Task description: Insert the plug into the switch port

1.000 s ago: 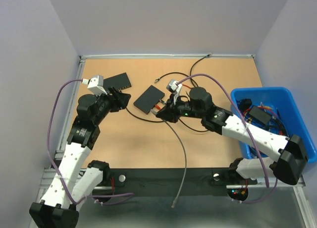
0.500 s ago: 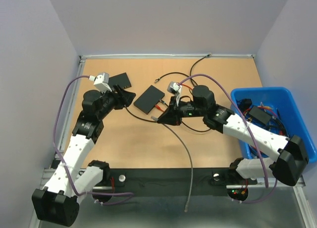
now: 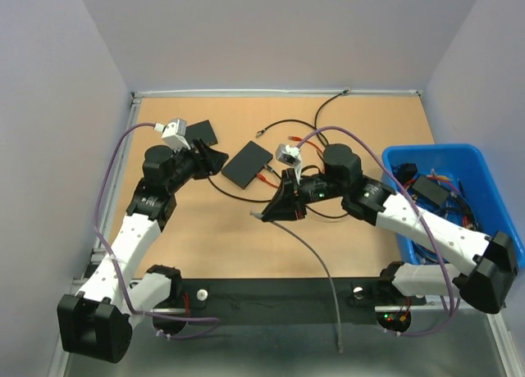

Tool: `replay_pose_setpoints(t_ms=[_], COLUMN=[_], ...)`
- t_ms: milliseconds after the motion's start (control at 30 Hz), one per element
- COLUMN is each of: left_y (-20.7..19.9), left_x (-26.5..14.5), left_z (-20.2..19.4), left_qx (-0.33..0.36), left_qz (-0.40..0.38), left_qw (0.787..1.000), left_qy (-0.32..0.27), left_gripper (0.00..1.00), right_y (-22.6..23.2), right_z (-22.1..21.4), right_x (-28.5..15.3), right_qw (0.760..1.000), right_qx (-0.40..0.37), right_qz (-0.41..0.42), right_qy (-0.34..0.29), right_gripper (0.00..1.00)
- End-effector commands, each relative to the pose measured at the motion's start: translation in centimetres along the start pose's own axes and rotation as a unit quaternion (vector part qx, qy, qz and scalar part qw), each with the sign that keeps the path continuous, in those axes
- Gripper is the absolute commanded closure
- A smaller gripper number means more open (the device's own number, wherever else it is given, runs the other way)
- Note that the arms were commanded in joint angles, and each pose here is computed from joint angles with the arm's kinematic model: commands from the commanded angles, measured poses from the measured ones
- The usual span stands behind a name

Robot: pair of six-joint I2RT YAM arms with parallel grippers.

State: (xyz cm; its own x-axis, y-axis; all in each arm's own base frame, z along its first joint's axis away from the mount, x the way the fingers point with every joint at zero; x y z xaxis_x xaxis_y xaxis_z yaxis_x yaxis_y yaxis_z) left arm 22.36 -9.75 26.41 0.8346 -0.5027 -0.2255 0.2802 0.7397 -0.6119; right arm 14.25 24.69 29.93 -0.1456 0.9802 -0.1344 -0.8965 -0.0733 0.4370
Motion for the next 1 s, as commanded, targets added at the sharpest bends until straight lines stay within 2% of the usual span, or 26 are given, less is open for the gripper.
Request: replay_pose_setpoints(t_ms=[0,200,433,600,833,967], left_y=[-0.6,-0.4,-0.5,-1.7,-2.6,-2.1], left_x=[0.4,1.2,2.6,4.1,5.2,5.7], left_z=[0.7,0.7,-1.8,-3.0,-3.4,-3.7], left_qx=[0.017,0.015,0.011,0.007,0.010,0.008], left_qz=[-0.027,-0.030,-0.050,-0.052,-0.054,-0.033], left_qw=[0.999,0.999,0.998,0.998,0.997,0.998], left_qy=[-0.022,-0.015,0.020,0.038,0.048,0.049], left_gripper=[0.36,0.36,0.37,0.39,0.39,0.39], right_y=[3.6,7.7,13.2,14.6,14.7,13.3], right_z=[1.7,-0.5,-1.7,-2.2,-2.7,-3.4], right_x=[1.0,5.4,10.2,12.7,13.2,12.7], right_qw=[0.999,0.996,0.993,0.989,0.989,0.988], right_qx=[-0.032,-0.063,-0.107,-0.121,-0.126,-0.125], right_qz=[-0.002,-0.044,-0.010,0.020,0.027,-0.050], right_qy=[-0.003,0.037,0.058,0.076,0.079,0.070], right_gripper=[0.99,1.00,0.99,1.00,1.00,1.00])
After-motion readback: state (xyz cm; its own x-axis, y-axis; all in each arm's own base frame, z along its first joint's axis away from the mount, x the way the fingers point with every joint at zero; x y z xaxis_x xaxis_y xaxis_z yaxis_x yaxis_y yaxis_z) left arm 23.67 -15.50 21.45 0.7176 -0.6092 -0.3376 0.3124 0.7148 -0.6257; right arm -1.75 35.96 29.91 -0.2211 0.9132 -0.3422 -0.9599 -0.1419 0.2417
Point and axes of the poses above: each gripper's point midway between its finger pads, its own x axis out along the fingers, its own y axis along the line the jaws close on, z = x × y, the point moved 10 cm from there along -x, back along the fingers, and after that the axes turned 2 degrees about -x, right-handed, at the moved point
